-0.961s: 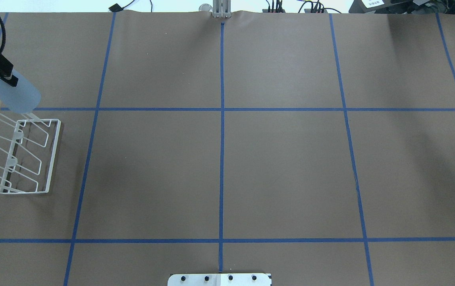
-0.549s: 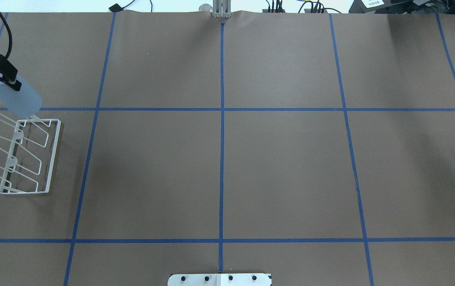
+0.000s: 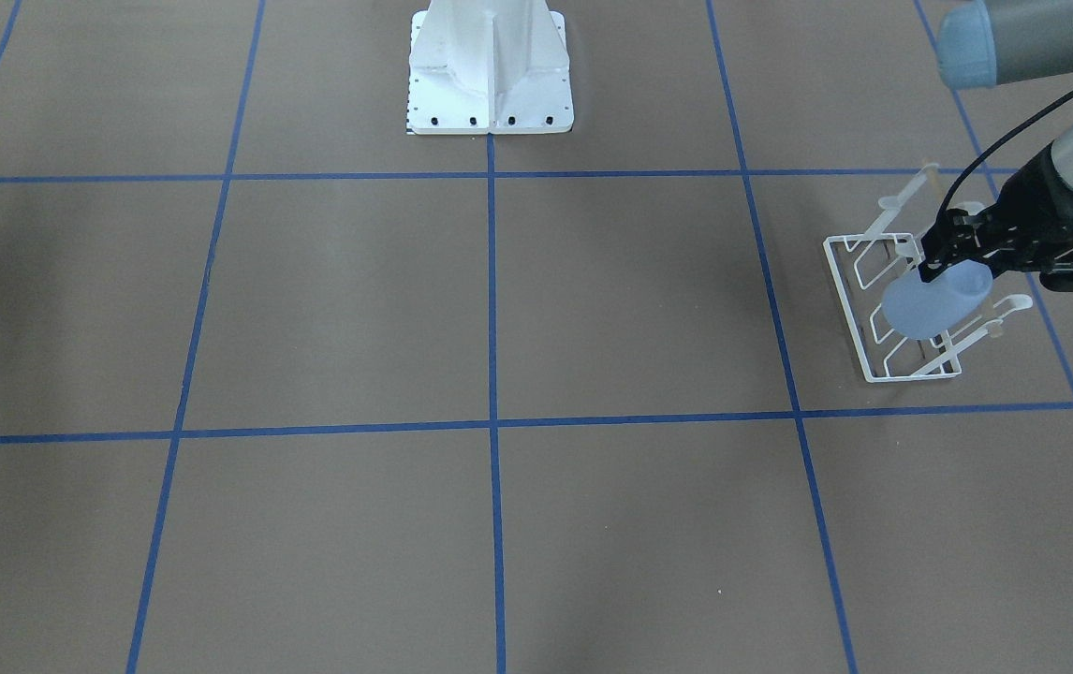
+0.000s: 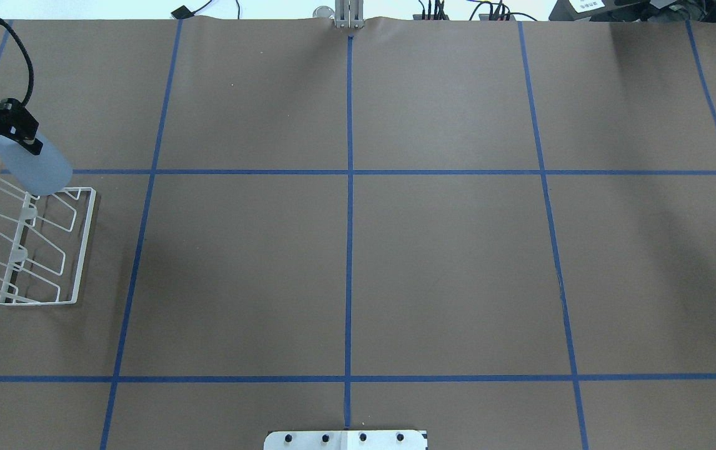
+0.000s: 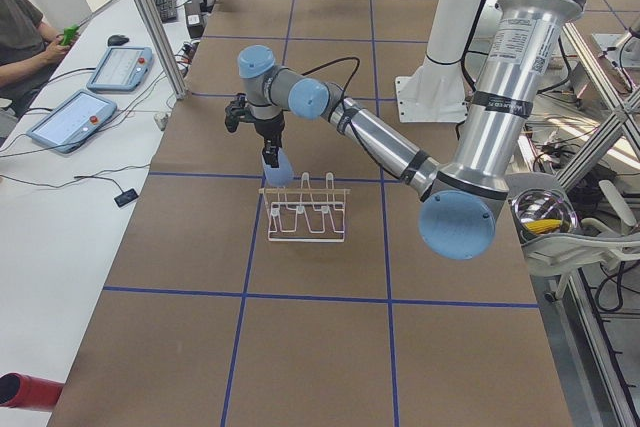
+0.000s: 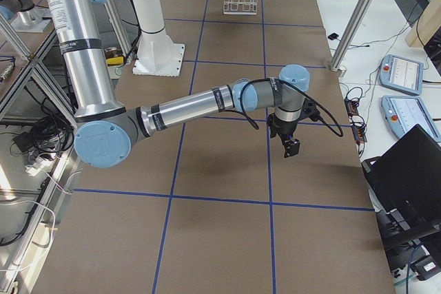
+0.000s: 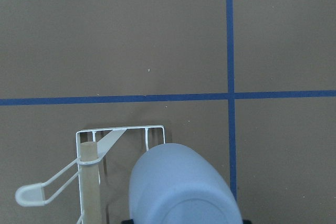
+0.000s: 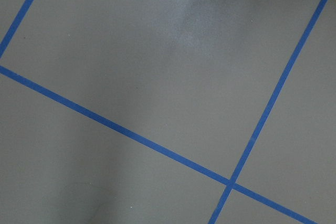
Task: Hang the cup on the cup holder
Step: 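Lower the cup with the left gripper onto a wooden peg of the rack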
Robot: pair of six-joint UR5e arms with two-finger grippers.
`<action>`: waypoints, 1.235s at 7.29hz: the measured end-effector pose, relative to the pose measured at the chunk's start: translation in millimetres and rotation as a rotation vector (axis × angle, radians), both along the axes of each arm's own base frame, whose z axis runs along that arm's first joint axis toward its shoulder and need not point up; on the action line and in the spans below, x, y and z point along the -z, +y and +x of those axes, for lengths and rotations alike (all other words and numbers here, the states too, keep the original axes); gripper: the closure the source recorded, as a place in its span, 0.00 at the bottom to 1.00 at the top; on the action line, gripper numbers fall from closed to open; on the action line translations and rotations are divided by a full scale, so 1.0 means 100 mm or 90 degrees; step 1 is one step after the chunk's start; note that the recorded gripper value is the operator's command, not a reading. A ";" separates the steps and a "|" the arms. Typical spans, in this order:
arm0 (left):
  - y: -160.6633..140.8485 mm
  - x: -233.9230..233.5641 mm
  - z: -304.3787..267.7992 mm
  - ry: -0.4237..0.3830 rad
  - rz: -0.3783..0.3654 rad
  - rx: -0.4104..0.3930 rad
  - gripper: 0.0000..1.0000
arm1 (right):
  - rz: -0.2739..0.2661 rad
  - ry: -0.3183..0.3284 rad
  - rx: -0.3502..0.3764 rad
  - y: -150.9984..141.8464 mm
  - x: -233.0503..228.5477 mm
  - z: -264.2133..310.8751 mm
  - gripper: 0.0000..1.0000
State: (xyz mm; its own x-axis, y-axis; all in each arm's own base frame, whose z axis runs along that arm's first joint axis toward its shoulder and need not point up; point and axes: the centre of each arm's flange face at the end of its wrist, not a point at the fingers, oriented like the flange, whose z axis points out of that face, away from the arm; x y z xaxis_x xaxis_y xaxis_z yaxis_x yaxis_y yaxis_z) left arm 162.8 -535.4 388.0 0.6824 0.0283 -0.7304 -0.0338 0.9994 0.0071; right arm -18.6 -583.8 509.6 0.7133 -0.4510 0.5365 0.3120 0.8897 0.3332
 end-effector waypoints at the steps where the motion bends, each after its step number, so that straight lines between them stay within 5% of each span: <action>1: -0.01 -0.05 0.05 -0.001 -0.005 -0.005 1.00 | 0.000 0.000 0.000 0.00 0.00 0.00 0.00; 3: -0.05 -0.19 0.14 -0.002 -0.016 -0.013 0.94 | 0.000 0.000 0.000 0.00 0.00 0.00 0.00; 5: -0.13 -0.37 0.21 -0.001 -0.019 -0.017 0.03 | 0.000 0.000 0.000 0.00 0.00 0.00 0.00; 9: -0.15 -0.45 0.27 0.032 -0.043 -0.030 0.02 | 0.002 0.000 0.000 0.01 0.04 0.00 0.00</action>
